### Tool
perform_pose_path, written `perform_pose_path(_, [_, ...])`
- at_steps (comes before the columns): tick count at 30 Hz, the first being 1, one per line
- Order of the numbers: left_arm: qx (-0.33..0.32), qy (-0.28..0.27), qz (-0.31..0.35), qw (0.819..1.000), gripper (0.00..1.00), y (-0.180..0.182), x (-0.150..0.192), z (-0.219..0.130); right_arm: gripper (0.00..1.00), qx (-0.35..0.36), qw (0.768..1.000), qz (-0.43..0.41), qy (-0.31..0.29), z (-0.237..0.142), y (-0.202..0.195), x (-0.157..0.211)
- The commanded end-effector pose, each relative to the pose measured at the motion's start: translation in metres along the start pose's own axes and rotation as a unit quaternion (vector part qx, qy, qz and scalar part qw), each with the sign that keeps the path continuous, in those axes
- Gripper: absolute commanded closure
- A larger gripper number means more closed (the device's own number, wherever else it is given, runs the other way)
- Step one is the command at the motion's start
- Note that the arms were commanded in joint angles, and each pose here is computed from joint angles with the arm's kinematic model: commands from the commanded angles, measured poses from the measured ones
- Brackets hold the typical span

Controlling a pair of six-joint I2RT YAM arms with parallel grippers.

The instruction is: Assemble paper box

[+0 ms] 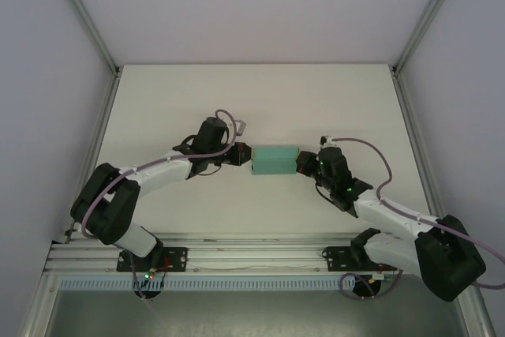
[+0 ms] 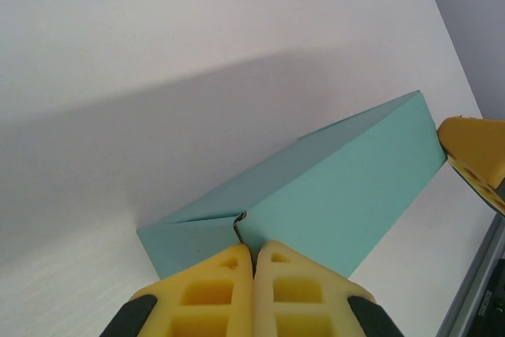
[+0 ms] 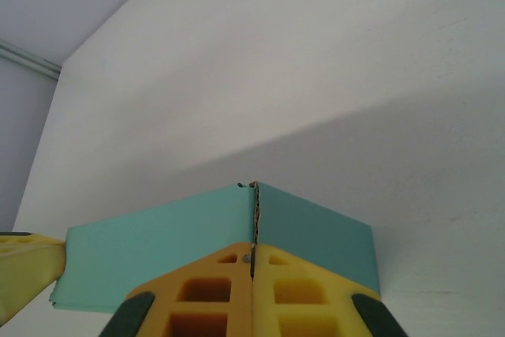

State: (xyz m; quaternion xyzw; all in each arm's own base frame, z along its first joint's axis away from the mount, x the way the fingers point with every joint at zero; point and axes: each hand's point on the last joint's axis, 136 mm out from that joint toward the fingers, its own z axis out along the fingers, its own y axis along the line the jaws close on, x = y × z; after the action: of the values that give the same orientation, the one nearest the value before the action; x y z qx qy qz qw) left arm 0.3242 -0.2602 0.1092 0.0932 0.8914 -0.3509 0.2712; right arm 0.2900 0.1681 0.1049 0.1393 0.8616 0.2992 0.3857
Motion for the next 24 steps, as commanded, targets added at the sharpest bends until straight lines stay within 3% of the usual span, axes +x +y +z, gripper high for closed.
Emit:
perform_pose_path(1, [-0.093, 0.107, -0.032, 0.989, 1.00, 0.057, 0.074, 0.011, 0.99, 0.174, 0.970, 0.003, 0.167, -0.013, -0.103, 0.097])
perform_pose_path(8, [-0.086, 0.102, -0.033, 0.990, 1.00, 0.047, 0.064, 0.006, 1.00, 0.153, 0.977, -0.017, 0.148, -0.012, -0.075, 0.070])
perform_pose_path(9, [-0.086, 0.098, -0.033, 0.991, 0.93, 0.045, 0.059, 0.004, 1.00, 0.146, 0.979, -0.019, 0.141, -0.012, -0.068, 0.063])
perform_pose_path(11, [-0.085, 0.090, -0.028, 0.992, 0.65, 0.039, 0.048, 0.002, 0.95, 0.136, 0.982, -0.028, 0.130, -0.011, -0.054, 0.049])
perform_pose_path(14, [-0.088, 0.069, -0.018, 0.994, 0.41, 0.032, 0.027, -0.001, 0.81, 0.112, 0.985, -0.055, 0.117, -0.009, -0.030, 0.029])
perform_pose_path(18, [-0.077, 0.038, -0.001, 0.996, 0.36, 0.015, -0.003, -0.006, 0.72, 0.111, 0.986, -0.080, 0.091, -0.011, -0.007, -0.002])
perform_pose_path(22, [-0.076, 0.002, 0.012, 0.997, 0.14, 0.002, -0.029, -0.016, 0.61, 0.104, 0.987, -0.098, 0.068, -0.013, 0.015, -0.027])
perform_pose_path(24, [-0.077, -0.015, 0.024, 0.997, 0.12, -0.004, -0.041, -0.024, 0.59, 0.095, 0.988, -0.105, 0.058, -0.015, 0.025, -0.037])
